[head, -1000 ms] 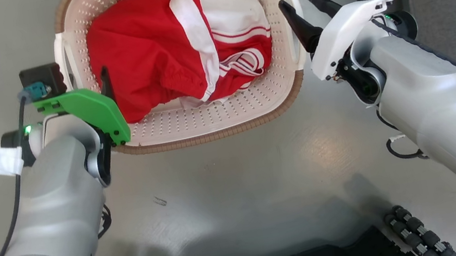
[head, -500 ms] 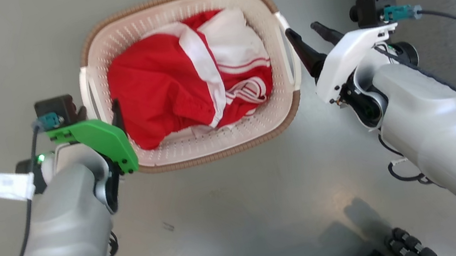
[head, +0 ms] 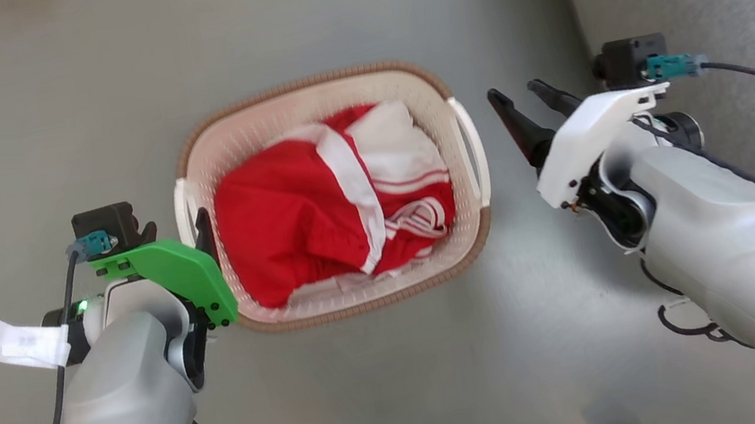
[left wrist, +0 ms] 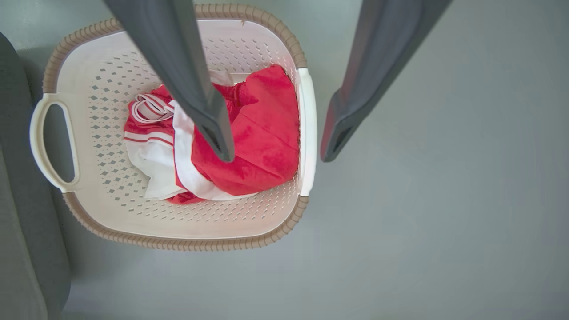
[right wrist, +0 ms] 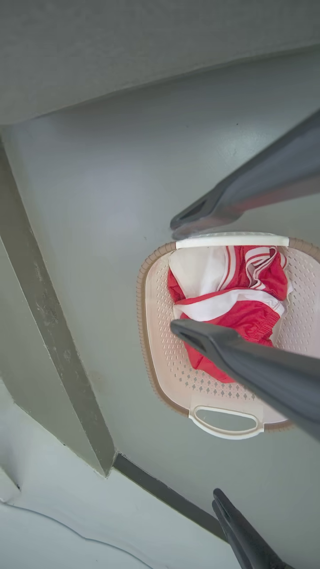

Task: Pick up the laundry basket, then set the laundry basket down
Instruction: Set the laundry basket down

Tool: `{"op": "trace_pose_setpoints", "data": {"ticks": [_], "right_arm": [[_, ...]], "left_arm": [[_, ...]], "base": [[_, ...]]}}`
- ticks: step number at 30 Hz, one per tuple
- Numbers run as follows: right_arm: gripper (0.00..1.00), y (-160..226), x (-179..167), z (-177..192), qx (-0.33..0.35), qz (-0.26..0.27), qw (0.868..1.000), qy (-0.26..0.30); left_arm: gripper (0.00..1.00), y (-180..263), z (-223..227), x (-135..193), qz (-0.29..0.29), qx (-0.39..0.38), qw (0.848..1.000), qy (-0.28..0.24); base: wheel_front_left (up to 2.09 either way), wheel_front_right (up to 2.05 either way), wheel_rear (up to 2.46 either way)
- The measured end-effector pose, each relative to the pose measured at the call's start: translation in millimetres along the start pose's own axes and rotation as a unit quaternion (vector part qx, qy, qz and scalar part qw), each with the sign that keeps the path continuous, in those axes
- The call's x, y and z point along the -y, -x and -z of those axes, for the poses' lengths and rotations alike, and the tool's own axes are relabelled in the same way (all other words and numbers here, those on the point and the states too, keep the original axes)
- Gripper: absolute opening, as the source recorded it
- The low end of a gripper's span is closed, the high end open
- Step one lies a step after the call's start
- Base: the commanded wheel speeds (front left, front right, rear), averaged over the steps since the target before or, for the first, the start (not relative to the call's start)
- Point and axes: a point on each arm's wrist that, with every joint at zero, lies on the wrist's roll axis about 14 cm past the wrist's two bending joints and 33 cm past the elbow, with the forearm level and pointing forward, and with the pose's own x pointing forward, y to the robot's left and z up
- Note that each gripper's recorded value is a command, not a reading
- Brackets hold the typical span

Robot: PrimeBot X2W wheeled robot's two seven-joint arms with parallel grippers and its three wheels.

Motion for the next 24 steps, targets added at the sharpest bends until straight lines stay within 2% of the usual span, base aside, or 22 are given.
{"op": "trace_pose_setpoints", "data": {"ticks": [9,16,24], "right_arm": [[1.0,32,-4,-47,0.067,-0.001,0.997,0.025],[1.0,60,-18,-74,0.117,-0.014,0.992,0.039],[1.0,94,-33,-116,0.191,-0.029,0.979,0.062]], "left_arm": [[1.0,28,-59,24,0.025,0.084,0.996,-0.001],[1.0,59,-82,35,0.038,0.131,0.991,-0.002],[1.0,97,-116,44,0.047,0.201,0.979,-0.01]], "base": [[0.0,0.0,0.0],[0.0,0.0,0.0],[0.0,0.0,0.0]]}}
